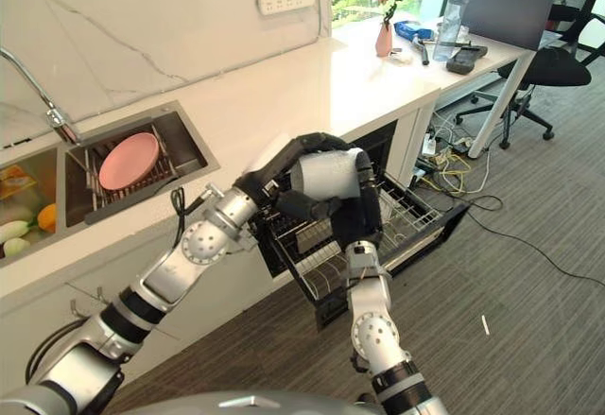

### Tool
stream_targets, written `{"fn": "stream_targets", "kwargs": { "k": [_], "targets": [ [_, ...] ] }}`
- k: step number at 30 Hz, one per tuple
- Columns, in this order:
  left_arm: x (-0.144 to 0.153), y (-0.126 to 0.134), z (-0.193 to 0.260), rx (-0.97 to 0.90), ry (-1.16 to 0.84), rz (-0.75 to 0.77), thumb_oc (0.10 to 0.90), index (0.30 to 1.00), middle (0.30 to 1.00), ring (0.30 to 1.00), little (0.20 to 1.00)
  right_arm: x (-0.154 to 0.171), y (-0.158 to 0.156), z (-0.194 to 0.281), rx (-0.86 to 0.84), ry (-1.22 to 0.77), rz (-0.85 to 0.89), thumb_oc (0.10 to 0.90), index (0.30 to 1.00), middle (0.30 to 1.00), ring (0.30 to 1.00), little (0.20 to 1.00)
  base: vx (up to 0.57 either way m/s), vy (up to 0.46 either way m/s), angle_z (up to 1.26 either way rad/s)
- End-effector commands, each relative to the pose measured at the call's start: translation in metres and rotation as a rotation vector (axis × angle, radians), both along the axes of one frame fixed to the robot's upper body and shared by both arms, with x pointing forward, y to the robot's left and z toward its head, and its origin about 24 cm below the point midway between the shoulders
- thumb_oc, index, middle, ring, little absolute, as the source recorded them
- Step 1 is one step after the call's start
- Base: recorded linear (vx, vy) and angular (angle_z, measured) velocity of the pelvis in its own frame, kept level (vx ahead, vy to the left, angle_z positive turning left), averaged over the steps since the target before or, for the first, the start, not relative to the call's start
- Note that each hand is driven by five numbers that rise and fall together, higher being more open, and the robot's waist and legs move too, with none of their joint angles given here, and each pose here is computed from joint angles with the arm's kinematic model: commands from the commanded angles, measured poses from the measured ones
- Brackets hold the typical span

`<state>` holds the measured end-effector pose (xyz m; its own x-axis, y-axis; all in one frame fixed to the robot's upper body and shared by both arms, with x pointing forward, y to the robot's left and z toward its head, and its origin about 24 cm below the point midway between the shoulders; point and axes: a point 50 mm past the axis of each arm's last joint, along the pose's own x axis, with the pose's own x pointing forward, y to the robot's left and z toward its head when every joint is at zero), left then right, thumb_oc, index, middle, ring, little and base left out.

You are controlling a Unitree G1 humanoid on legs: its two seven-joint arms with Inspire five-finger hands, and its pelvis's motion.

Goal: Place the dishes in the dishwasher.

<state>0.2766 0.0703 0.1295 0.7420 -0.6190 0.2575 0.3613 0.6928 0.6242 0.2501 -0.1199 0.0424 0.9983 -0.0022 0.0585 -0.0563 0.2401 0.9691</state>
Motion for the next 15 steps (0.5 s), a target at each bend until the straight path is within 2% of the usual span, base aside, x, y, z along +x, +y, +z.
{"fn": "stream_targets", "kwargs": {
  "k": [1, 15],
  "targets": [
    [-0.043, -0.056, 0.037, -0.060, -0.183, -0.415, 0.800, 0.900, 0.900, 0.900, 0.900, 0.012, 0.050, 0.108, 0.086, -0.526, 0.142, 0.400, 0.300, 0.300, 0.300, 0.300, 0.00, -0.007, 0.08],
    [-0.039, -0.036, 0.020, -0.165, -0.078, -0.298, 0.800, 0.900, 0.900, 0.900, 0.900, 0.010, 0.041, 0.099, 0.099, -0.496, 0.062, 0.400, 0.300, 0.300, 0.300, 0.300, 0.00, -0.001, 0.02]
  ]
}}
